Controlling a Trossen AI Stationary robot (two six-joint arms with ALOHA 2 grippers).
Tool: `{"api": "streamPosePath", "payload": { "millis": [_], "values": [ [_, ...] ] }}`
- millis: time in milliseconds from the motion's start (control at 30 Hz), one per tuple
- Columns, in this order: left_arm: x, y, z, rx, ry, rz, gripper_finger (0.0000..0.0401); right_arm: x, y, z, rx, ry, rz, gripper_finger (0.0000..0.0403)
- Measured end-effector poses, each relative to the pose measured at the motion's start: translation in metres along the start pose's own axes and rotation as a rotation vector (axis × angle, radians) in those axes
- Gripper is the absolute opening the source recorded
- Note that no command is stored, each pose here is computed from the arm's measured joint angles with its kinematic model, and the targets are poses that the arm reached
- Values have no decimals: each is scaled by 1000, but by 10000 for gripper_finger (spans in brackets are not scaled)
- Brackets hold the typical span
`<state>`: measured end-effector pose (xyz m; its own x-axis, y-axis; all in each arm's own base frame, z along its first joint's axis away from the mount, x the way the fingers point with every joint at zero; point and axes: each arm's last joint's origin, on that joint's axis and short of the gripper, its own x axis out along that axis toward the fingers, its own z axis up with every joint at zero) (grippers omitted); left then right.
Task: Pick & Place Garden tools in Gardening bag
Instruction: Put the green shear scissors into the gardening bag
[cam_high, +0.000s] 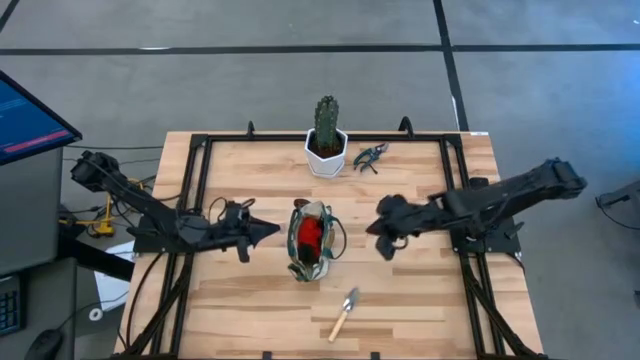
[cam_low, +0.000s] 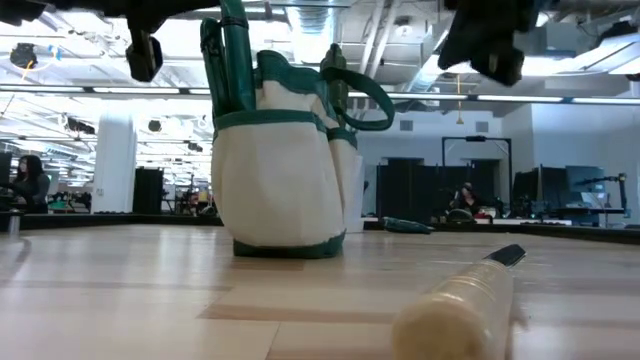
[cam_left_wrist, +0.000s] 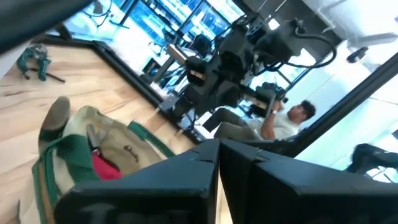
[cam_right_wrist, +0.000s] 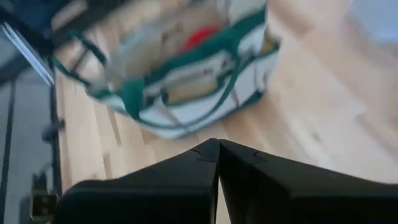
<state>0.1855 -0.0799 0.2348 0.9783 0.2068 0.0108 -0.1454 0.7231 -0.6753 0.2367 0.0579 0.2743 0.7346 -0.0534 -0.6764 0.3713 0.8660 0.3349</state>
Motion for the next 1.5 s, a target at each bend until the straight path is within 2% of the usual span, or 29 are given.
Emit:
{"api": "streamPosePath", "payload": {
  "millis": [200,367,700,1033,1100,1300,1500],
  "values": [
    [-6,-4,11,-41,-36,-35,1,-40,-7,9,77,-183,-7,0],
    [-12,-13,20,-26,-47,-105,1,-59,-6,8,97,-230,44,0],
    [-19,-52,45,134,-103,-217,1,-68,20,-1,49,-247,221,0],
    [-24,-62,47,150,-99,-252,1,-69,39,-3,-16,-299,325,0],
    [-24,-63,46,151,-93,-256,1,-70,40,-2,-33,-325,301,0],
    [-24,-63,46,152,-92,-255,1,-69,27,10,-12,-385,107,0],
    [-24,-63,46,168,-95,-252,1,-62,9,26,97,-410,25,0]
  ]
}}
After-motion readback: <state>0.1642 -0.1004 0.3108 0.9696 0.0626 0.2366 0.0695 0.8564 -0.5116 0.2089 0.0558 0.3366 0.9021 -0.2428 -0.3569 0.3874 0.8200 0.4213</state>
